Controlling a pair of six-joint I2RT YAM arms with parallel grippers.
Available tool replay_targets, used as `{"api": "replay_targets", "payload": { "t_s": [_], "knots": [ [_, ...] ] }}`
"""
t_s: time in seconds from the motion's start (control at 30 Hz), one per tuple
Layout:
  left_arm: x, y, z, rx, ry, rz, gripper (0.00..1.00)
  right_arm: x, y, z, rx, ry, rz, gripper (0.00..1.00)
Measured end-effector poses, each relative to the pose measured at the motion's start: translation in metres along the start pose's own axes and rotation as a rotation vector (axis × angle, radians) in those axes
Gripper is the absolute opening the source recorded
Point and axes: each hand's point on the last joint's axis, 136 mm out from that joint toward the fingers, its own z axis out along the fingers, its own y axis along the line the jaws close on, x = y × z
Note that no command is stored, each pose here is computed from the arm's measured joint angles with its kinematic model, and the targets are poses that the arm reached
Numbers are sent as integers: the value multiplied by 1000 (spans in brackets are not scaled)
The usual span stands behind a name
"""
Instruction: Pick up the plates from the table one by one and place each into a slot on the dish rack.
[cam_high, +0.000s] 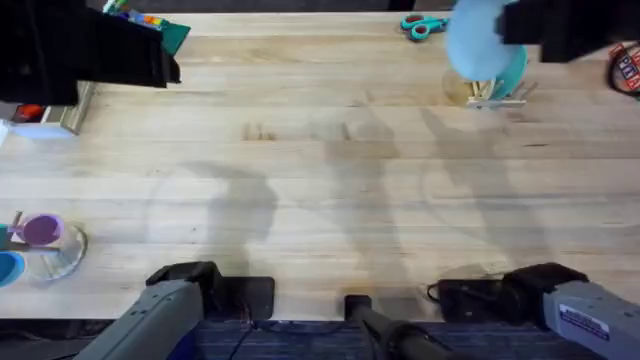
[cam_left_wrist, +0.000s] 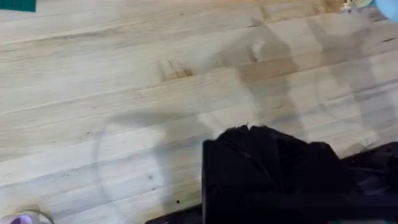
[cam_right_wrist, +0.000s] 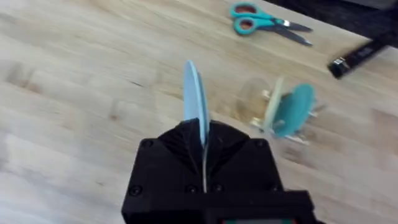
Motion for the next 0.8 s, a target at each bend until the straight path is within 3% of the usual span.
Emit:
{"api": "replay_targets", "payload": {
  "t_s": [0.13, 0.2, 0.23, 0.4, 0.47, 0.8],
  "knots": [
    [0, 0, 0, 0, 0, 0, 40, 6, -26, -18, 88, -12, 32, 28],
    [0, 0, 0, 0, 0, -1, 106, 7, -38, -28, 129, -29, 53, 28],
    [0, 0, 0, 0, 0, 0, 183, 7, -44, -33, 149, -39, 62, 28],
    [0, 0, 0, 0, 0, 1, 938, 9, -59, -52, 209, -74, 94, 29],
    [0, 0, 0, -2, 1, 0, 988, 9, -63, -55, 222, -80, 99, 29],
    [3, 0, 0, -1, 13, -4, 992, 13, -68, -56, 238, -70, 108, 29]
  ]
}}
